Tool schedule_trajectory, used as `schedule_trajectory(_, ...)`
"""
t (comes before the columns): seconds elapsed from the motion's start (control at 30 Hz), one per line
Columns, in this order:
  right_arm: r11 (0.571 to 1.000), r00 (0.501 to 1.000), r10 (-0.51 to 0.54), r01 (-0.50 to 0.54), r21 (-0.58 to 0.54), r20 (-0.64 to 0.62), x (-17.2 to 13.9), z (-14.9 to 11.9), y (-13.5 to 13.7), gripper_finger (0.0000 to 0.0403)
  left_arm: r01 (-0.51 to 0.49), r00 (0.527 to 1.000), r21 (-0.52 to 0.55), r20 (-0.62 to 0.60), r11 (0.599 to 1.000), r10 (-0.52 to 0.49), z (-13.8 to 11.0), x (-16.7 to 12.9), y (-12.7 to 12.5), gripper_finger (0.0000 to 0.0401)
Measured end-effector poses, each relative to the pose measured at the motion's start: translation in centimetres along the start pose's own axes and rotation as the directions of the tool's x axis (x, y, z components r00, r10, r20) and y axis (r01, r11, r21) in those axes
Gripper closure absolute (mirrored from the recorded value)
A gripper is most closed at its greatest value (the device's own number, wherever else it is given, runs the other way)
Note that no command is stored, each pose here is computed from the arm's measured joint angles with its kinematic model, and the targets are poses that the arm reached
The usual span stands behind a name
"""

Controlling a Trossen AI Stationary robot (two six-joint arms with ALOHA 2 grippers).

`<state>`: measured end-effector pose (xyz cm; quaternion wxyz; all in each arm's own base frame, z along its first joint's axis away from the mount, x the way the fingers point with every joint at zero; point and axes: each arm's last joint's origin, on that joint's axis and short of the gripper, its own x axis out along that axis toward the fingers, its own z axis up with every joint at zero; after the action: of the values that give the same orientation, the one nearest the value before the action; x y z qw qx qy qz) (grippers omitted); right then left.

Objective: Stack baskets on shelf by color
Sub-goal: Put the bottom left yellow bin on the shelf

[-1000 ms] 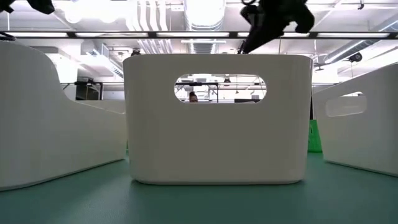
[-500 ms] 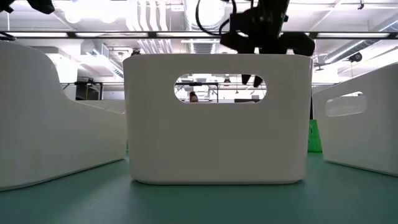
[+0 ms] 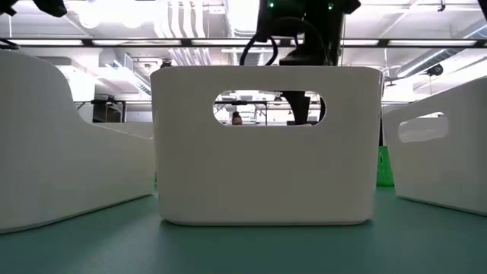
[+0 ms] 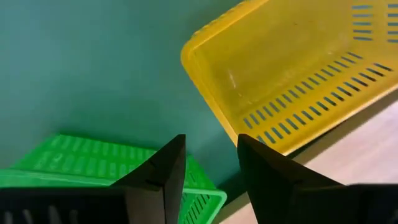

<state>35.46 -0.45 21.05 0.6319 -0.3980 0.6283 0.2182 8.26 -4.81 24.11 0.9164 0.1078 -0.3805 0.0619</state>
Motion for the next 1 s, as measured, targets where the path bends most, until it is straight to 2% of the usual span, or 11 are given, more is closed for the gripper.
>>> schedule_trajectory(0.23,1.0,1.0,0.016,-0.016,-0.012,-0.015,1.1,-0.2,-0.5,0.0264,0.002,1.0,0.001,-0.002,1.0,-0.002,0.0,0.0,0.0,0.0357)
schedule_trajectory(0.43,1.0,1.0,-0.01,0.01,-0.02,0.009,0.9,-0.1,-0.9,0.0264,0.003,1.0,0.0,-0.002,1.0,-0.003,0.0,0.0,0.0,0.0357)
schedule_trajectory(0.6,0.999,0.999,0.018,-0.017,-0.028,0.039,1.4,0.0,-0.9,0.0265,0.002,1.0,-0.001,-0.002,1.0,-0.002,0.0,0.0,0.0,0.0357)
schedule_trajectory(1.0,0.997,0.998,0.052,-0.05,-0.058,0.024,3.3,0.6,-0.9,0.0292,0.003,1.0,0.0,-0.002,1.0,-0.003,0.0,0.0,0.0,0.0357)
